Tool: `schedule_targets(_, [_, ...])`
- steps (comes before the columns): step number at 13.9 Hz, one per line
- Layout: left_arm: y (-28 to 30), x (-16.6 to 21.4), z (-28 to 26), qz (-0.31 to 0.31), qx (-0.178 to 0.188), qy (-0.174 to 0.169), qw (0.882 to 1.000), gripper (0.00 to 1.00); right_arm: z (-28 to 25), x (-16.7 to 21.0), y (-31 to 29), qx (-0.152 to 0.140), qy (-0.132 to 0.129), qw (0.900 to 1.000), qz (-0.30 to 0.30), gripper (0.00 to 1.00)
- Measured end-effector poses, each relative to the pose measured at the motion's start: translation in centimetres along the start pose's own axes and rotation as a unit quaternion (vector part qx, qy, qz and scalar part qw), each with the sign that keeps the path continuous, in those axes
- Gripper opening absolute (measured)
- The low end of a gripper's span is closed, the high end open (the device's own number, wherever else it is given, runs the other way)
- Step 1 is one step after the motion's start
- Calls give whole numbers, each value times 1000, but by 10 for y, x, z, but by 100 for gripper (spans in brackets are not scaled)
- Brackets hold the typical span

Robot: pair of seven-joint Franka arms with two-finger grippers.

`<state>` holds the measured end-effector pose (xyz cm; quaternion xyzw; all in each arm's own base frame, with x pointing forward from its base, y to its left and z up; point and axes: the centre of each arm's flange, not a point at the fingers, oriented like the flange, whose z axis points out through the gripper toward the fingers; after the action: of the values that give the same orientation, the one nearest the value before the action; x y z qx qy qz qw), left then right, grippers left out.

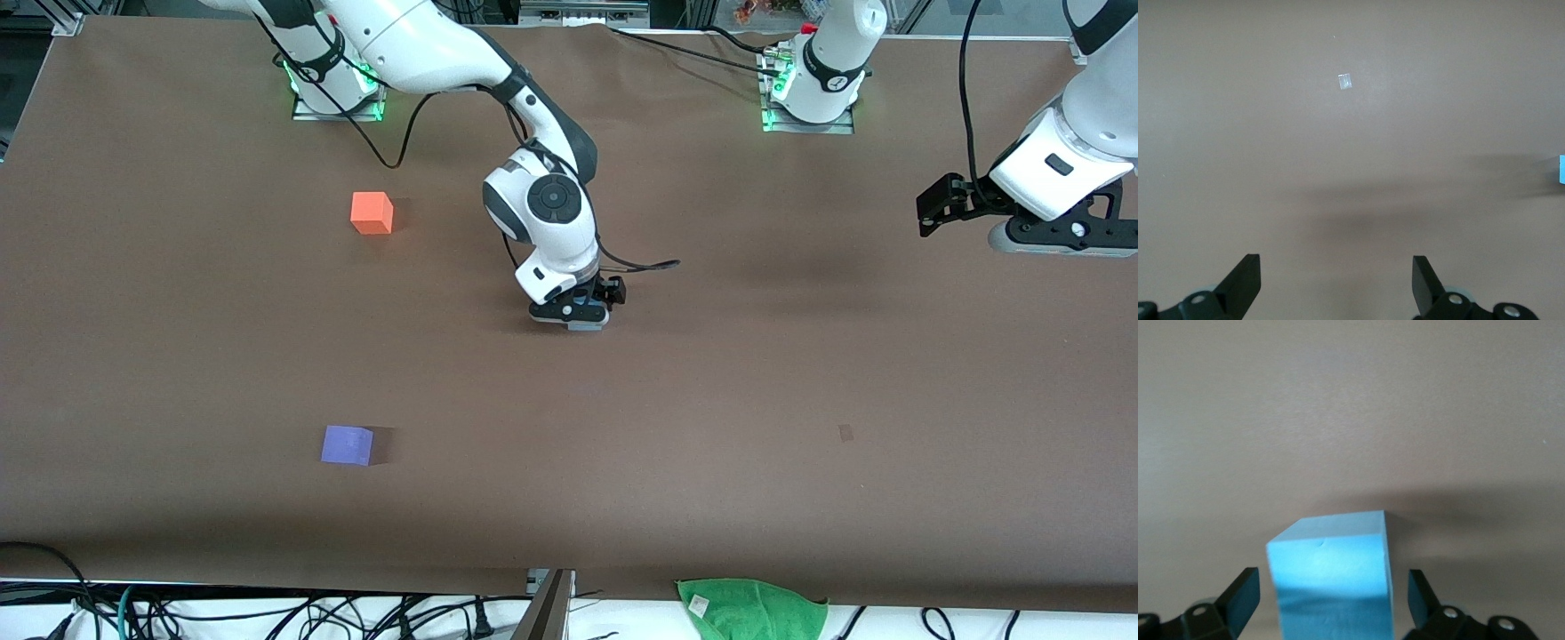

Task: Place blue block between orange and purple blocks
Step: 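Carry the light-blue cube with the right gripper toward the orange cube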

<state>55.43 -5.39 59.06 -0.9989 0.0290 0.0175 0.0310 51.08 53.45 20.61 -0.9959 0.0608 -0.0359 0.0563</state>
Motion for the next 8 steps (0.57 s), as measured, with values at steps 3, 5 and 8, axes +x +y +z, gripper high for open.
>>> schedule_targets(3, [0,0,0,0,0,0,1000,100,13,-3,0,-5,2,1000,0,80])
schedule_targets(5, [0,0,0,0,0,0,1000,100,10,1,0,-4,5,1000,1,61])
schedule_targets(8, [0,0,0,0,0,0,1000,100,-4,24,9,-3,20,1000,5,61])
